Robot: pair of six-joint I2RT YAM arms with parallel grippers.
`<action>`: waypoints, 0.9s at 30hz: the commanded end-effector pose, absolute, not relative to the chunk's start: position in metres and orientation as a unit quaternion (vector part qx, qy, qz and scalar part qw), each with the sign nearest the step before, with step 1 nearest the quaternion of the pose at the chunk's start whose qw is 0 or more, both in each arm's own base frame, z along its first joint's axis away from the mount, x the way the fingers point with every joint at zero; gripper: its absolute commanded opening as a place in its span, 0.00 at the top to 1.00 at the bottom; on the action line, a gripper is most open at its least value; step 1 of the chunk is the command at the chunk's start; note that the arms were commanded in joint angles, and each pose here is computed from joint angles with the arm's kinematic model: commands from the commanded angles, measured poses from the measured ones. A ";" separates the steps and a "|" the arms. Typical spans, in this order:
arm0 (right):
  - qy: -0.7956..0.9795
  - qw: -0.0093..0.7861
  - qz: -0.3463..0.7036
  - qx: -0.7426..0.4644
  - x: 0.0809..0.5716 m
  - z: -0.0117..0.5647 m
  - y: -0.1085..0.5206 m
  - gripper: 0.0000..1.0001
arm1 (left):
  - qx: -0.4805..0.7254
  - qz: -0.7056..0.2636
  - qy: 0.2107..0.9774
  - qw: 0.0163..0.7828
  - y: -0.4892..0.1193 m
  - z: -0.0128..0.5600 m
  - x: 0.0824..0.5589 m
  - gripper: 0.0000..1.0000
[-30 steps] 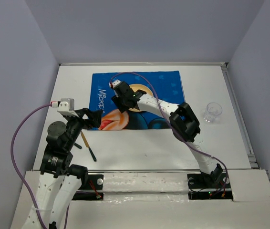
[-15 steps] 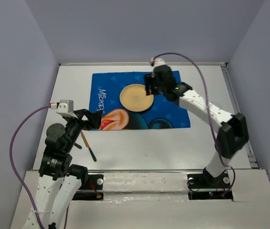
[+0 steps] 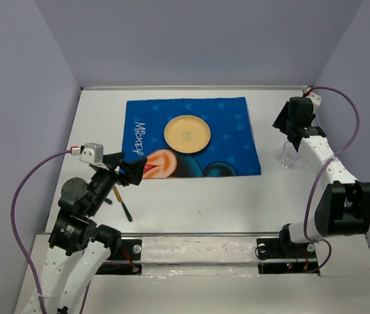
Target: Set the dinner table for one person
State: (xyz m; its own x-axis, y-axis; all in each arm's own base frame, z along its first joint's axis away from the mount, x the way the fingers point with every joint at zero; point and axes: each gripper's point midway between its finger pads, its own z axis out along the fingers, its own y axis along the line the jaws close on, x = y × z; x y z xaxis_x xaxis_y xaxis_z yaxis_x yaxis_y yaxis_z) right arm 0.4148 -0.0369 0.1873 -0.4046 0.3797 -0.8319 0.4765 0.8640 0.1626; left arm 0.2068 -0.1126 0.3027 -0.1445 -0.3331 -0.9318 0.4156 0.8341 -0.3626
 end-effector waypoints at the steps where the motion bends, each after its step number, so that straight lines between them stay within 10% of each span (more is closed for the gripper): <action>1: 0.828 0.469 -0.082 0.295 0.412 0.175 -0.065 0.36 | 0.040 -0.298 0.679 0.670 -0.115 0.315 0.198 0.01; 18: 0.873 0.380 -0.086 0.293 0.405 0.108 -0.061 0.59 | 0.060 -0.324 0.672 0.663 -0.127 0.318 0.184 0.01; 24: 0.872 0.380 -0.084 0.296 0.407 0.107 -0.060 1.00 | 0.065 -0.328 0.673 0.660 -0.130 0.318 0.184 0.01; 27: 0.869 0.399 -0.085 0.280 0.410 0.128 -0.061 1.00 | 0.065 -0.329 0.672 0.660 -0.130 0.318 0.183 0.01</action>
